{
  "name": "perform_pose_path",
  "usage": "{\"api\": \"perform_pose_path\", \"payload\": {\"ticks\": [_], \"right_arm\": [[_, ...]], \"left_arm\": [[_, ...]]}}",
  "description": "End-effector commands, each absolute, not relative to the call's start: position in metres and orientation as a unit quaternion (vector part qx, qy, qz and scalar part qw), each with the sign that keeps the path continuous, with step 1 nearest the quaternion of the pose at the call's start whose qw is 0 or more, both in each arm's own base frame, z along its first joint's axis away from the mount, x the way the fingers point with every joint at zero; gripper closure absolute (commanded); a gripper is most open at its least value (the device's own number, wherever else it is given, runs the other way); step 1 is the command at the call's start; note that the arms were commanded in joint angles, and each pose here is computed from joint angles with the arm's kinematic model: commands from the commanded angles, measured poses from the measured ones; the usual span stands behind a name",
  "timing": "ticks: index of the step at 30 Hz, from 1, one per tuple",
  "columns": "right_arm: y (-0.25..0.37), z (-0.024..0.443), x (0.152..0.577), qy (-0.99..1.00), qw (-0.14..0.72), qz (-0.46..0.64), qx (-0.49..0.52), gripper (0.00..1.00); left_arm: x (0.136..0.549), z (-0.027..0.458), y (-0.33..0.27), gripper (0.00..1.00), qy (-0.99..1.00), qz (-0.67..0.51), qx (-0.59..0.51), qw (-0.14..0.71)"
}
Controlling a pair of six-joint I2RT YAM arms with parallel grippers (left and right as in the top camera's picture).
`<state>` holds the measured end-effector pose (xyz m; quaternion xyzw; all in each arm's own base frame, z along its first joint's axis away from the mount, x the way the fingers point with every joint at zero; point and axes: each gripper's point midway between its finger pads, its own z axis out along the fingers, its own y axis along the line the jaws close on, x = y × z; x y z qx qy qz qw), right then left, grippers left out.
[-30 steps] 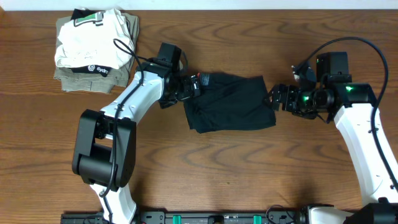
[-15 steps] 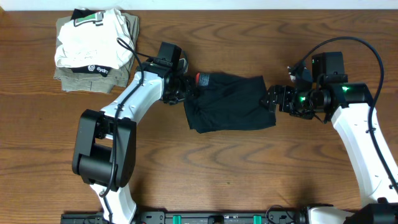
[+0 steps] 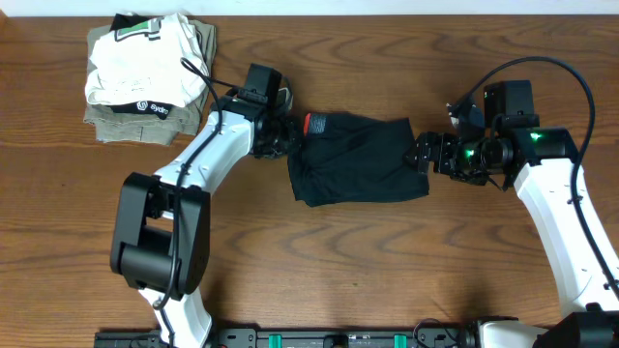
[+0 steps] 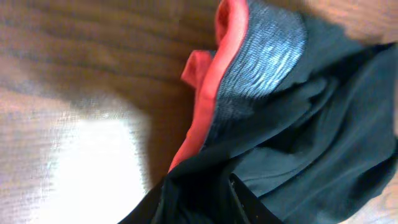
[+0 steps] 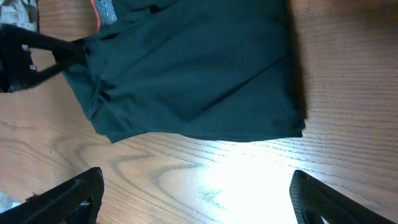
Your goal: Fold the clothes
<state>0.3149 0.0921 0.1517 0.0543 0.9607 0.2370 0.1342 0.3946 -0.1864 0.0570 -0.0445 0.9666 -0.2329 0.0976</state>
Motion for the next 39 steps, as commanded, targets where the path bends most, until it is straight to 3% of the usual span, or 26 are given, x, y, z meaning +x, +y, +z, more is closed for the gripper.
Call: {"api": "perform_pose_path", "payload": {"ticks": [1, 5, 8, 14, 17, 18, 20, 23, 32, 39], "right_arm": [[0.098, 0.150, 0.313, 0.962, 0.129, 0.235, 0.048, 0.06], [0.097, 0.149, 0.312, 0.963, 0.127, 0.231, 0.047, 0.07], [0.097, 0.148, 0.311, 0.964, 0.126, 0.229, 0.048, 0.06], [0.096, 0.148, 0.312, 0.965, 0.127, 0.226, 0.048, 0.05], [0.096, 0.148, 0.312, 0.965, 0.127, 0.226, 0.048, 0.05], [0.096, 0.148, 0.312, 0.965, 0.127, 0.226, 0.048, 0.05], [0.096, 0.148, 0.312, 0.965, 0.127, 0.226, 0.048, 0.05], [0.096, 0.148, 0.311, 0.965, 0.126, 0.226, 0.049, 0.04], [0.086, 0.143, 0.312, 0.971, 0.128, 0.196, 0.055, 0.01], [0.082, 0.143, 0.315, 0.972, 0.135, 0.183, 0.057, 0.01]], "left_arm": [[0.399, 0.071, -0.190, 0.75, 0.961, -0.246, -0.035, 0.120], [0.407, 0.075, -0.192, 0.81, 0.957, -0.252, -0.031, 0.139], [0.410, 0.076, -0.193, 0.94, 0.956, -0.254, -0.032, 0.145], [0.412, 0.077, -0.192, 0.94, 0.956, -0.252, -0.031, 0.150], [0.420, 0.070, -0.180, 0.70, 0.961, -0.214, -0.042, 0.168], [0.422, 0.069, -0.178, 0.52, 0.962, -0.209, -0.043, 0.171], [0.422, 0.067, -0.177, 0.41, 0.962, -0.208, -0.045, 0.170], [0.421, 0.067, -0.177, 0.03, 0.963, -0.207, -0.045, 0.169], [0.421, 0.077, -0.148, 0.02, 0.963, -0.198, -0.070, 0.167], [0.411, 0.119, -0.120, 0.02, 0.959, -0.194, -0.067, 0.193]]}}
